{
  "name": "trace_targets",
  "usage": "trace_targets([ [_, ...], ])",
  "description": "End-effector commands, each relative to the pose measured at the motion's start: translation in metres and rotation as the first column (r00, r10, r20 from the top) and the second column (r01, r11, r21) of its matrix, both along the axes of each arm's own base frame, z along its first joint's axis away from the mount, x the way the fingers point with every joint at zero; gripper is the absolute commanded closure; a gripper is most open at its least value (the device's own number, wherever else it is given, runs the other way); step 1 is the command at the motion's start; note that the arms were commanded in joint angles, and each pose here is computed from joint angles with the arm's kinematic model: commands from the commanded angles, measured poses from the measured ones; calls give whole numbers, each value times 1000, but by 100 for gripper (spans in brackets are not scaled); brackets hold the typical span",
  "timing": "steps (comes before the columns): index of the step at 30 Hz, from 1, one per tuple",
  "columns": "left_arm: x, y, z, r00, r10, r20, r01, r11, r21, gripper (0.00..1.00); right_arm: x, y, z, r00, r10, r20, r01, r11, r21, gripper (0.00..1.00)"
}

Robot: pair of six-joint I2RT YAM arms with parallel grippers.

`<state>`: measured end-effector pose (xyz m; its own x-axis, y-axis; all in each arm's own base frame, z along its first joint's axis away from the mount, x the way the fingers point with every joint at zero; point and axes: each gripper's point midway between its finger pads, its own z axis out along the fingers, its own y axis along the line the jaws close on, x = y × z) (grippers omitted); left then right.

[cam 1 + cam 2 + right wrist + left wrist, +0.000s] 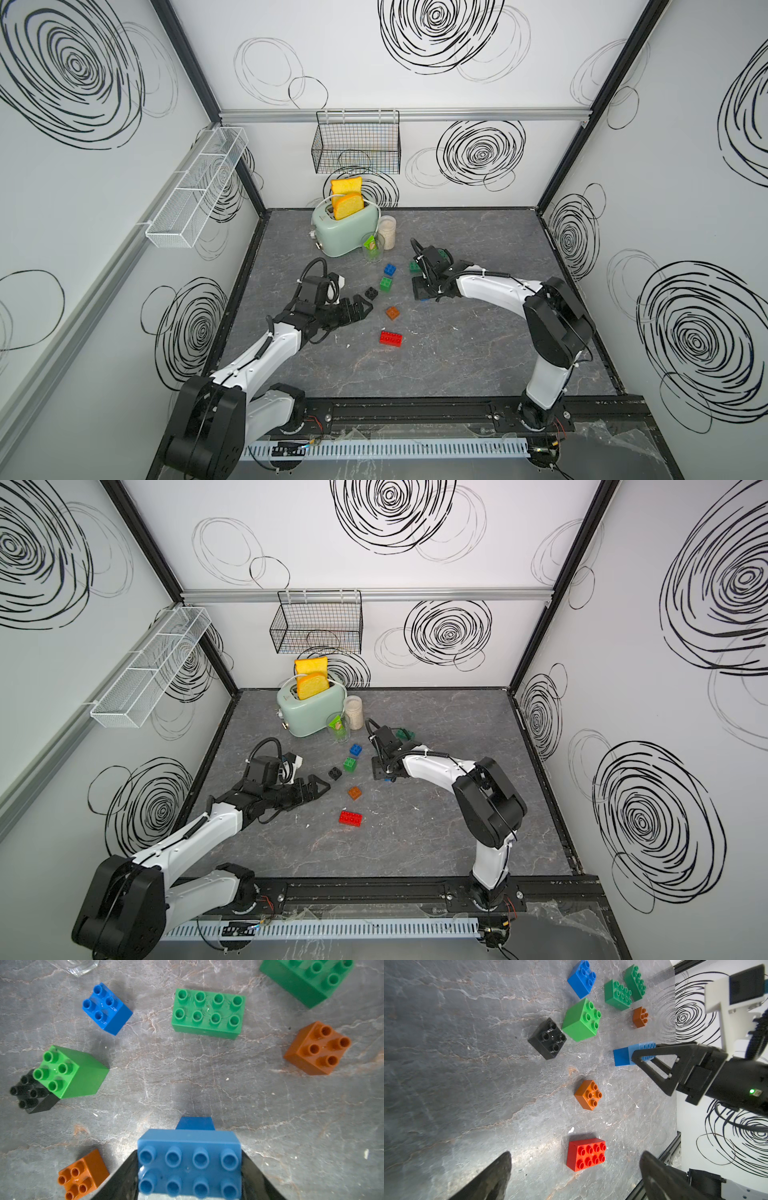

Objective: Assemble the letter f with lego
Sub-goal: Assemble the lego brick with the lego brick.

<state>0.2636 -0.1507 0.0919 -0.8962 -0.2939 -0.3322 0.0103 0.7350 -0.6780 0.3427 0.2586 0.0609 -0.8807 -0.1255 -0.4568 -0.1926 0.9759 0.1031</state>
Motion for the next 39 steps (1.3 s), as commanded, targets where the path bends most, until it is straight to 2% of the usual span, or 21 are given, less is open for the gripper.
trace_targets([
  [1, 4, 3, 0, 1000, 19, 17, -19, 1000, -1, 2, -23, -34, -32, 995, -18, -96, 4, 989, -151, 39],
  [7, 4, 4, 0, 1000, 21, 17, -21, 1000, -1, 2, -26, -37, -37, 994, -8, -106, -9, 987, -158, 39],
  [20, 5, 4, 4, 999, 25, 31, -25, 1000, -6, 2, -44, -39, -52, 970, 47, -240, -66, 995, -69, 40],
  [31, 5, 4, 5, 999, 24, 34, -23, 1000, -7, 2, -31, -37, -35, 981, 93, -169, -104, 993, -62, 40],
  [39, 5, 5, 4, 999, 26, 34, -26, 1000, -4, 2, -32, -37, -40, 979, 99, -180, -113, 991, -69, 39],
])
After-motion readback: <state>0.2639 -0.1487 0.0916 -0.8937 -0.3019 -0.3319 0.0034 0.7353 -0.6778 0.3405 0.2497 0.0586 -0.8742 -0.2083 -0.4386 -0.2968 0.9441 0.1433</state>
